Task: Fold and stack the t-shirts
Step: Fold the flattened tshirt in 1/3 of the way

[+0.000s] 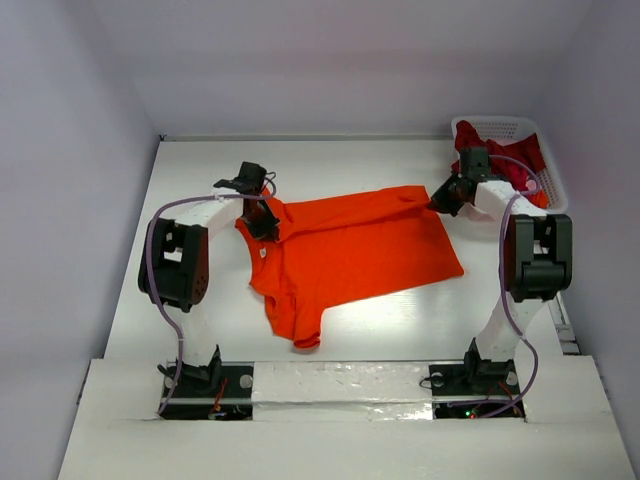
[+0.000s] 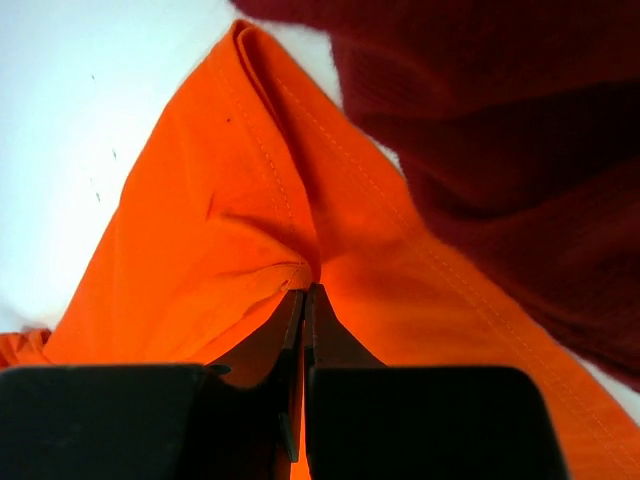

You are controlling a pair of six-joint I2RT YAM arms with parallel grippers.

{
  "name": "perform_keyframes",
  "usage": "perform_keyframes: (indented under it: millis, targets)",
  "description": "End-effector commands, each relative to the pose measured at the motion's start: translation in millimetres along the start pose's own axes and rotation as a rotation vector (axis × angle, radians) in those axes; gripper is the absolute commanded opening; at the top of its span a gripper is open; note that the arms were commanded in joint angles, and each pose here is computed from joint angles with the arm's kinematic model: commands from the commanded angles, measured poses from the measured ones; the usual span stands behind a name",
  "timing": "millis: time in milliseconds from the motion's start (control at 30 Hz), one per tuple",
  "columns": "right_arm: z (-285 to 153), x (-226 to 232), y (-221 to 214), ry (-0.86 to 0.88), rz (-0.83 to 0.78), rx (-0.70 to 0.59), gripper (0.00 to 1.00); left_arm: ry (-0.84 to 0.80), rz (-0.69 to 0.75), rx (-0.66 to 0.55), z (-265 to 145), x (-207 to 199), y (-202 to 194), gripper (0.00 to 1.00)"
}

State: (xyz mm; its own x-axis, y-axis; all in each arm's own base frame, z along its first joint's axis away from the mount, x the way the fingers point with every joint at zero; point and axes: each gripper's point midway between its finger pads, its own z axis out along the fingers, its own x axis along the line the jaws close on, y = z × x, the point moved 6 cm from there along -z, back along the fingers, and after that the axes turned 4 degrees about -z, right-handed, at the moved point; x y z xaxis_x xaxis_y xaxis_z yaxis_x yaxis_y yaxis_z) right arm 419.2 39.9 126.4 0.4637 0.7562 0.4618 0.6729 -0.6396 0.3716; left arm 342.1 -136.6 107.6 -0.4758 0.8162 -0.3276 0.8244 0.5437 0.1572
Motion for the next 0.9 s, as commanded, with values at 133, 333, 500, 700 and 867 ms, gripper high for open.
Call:
perform_keyframes:
  millis: [133, 333, 500, 700, 867]
  targets:
    - [-16.6, 4.5, 13.3, 0.013, -0.006, -0.1, 0.22, -0.004, 0.005, 0.002, -0.8, 9.4, -10.7, 0.13]
    - [-28.3, 2.0, 13.5, 0.005, 0.005, -0.146, 0.81, 0.011, 0.009, -0.007, -3.7, 14.0, -12.5, 0.33]
    - [-53.0, 3.7, 18.4, 0.0, -0.025, -0.206, 0.84, 0.02, 0.022, -0.067, -25.6, 9.9, -3.9, 0.51]
    - [-92.3, 2.4, 13.7, 0.007, -0.093, -0.249, 0.85, -0.047, 0.042, -0.226, -86.4, -5.8, 13.1, 0.62]
    - [-115.3, -2.5, -9.3, 0.045, -0.137, -0.238, 0.84, -0.096, 0.061, -0.259, -120.6, 6.6, -7.7, 0.53]
